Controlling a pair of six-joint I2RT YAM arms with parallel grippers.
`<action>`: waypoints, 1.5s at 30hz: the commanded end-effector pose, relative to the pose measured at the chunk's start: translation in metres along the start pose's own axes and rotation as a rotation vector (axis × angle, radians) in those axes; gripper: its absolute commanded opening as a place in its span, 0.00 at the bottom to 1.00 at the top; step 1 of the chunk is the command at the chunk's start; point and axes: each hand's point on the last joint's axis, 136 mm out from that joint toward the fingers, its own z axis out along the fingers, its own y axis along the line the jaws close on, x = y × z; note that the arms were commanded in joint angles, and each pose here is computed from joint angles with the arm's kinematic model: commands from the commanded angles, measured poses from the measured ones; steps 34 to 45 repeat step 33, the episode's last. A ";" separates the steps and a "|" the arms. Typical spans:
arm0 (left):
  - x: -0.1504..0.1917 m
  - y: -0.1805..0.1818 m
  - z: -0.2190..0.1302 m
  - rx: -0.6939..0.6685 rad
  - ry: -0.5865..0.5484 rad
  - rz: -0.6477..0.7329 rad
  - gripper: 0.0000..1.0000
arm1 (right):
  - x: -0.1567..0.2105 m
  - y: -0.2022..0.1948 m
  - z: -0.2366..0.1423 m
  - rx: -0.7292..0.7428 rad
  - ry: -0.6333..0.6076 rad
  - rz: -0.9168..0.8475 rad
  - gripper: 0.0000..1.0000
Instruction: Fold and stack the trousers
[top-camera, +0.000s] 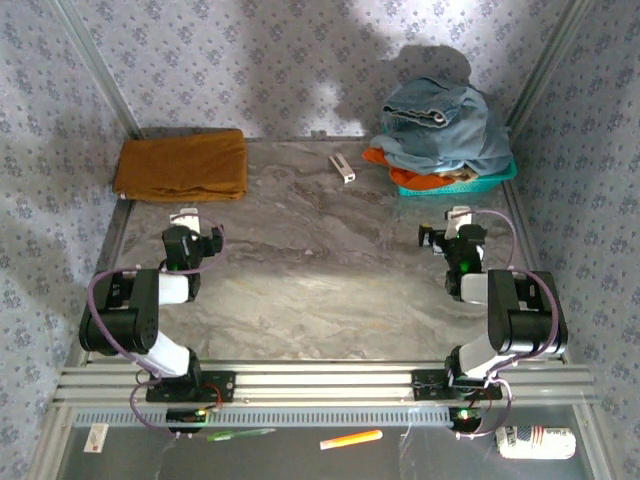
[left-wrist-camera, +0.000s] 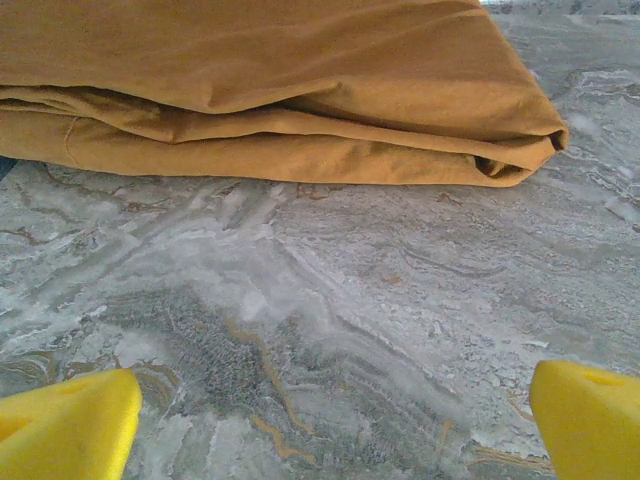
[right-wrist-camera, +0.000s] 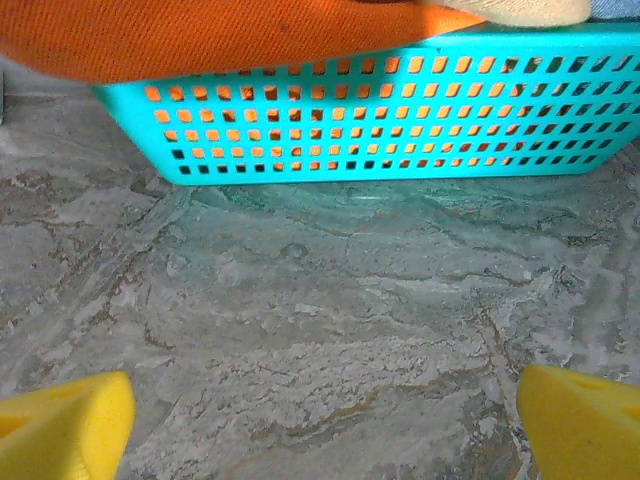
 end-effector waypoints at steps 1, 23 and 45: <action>-0.006 -0.002 0.003 0.023 -0.011 0.005 1.00 | 0.010 0.000 0.003 -0.006 0.043 0.036 1.00; -0.006 -0.003 0.003 0.028 -0.010 0.008 0.99 | 0.009 0.003 0.002 0.004 0.039 0.018 1.00; -0.006 -0.003 0.003 0.032 -0.011 0.008 1.00 | 0.009 0.003 0.001 0.003 0.037 0.018 1.00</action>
